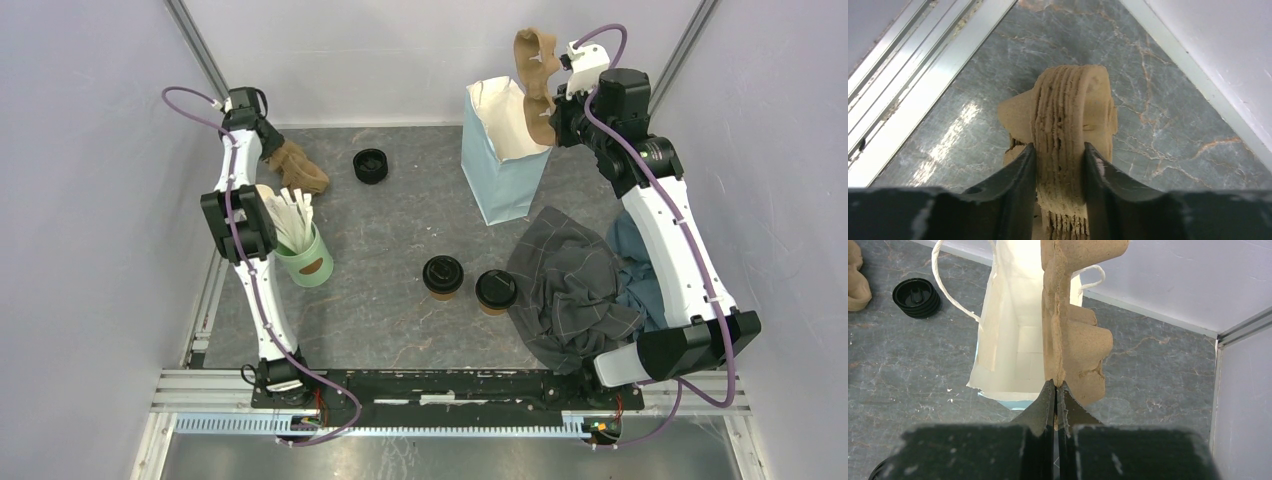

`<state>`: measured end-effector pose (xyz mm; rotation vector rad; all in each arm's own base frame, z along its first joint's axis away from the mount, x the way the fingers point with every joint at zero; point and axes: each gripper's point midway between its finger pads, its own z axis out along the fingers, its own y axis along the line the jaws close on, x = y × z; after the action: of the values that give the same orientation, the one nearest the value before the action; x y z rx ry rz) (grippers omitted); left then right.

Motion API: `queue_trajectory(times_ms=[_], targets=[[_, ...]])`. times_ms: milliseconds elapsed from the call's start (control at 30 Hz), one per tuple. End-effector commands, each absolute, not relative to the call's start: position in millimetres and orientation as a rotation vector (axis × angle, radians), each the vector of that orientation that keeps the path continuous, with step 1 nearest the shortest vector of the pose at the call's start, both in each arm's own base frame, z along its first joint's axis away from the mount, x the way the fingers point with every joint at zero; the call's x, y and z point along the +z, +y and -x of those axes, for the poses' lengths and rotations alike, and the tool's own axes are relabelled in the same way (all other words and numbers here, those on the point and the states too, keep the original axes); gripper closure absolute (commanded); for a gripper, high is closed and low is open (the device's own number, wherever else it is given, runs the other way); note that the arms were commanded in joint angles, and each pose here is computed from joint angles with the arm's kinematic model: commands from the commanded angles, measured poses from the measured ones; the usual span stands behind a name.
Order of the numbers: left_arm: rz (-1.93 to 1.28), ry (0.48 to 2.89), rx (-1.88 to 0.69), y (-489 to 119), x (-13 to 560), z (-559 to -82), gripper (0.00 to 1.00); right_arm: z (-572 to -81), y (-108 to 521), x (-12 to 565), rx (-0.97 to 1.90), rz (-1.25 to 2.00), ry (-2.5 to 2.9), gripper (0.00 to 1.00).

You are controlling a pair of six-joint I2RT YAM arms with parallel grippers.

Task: Pack the takeout coffee

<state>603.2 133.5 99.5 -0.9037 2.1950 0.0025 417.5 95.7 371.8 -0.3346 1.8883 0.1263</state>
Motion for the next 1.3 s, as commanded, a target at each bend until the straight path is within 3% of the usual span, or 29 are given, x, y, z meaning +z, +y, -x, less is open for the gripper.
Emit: queue_trajectory(times_ms=[0,200,533,800,867,1033,1267], targets=[[0.899,2.144,-0.16,118,108,-618,0.65,-411,92,401,0.116,0.328,1.805,1.0],[0.845,2.036,-0.42,104,131,-632,0.82,-412,92,402,0.114,0.326,1.802,1.0],[0.796,1.966,-0.692,97,118,-627,0.84,-409,90,403,0.106,0.324,1.799,1.0],[0.827,2.019,-0.622,113,103,-612,0.6,-405,91,410,0.119,0.33,1.781,1.0],[0.835,2.035,-0.585,115,103,-608,0.45,-403,93,411,0.125,0.334,1.778,1.0],[0.861,2.045,-0.471,126,123,-599,0.21,-396,97,414,0.137,0.346,1.766,1.0],[0.916,2.079,-0.375,130,154,-580,0.09,-378,117,421,0.128,0.408,1.733,1.0]])
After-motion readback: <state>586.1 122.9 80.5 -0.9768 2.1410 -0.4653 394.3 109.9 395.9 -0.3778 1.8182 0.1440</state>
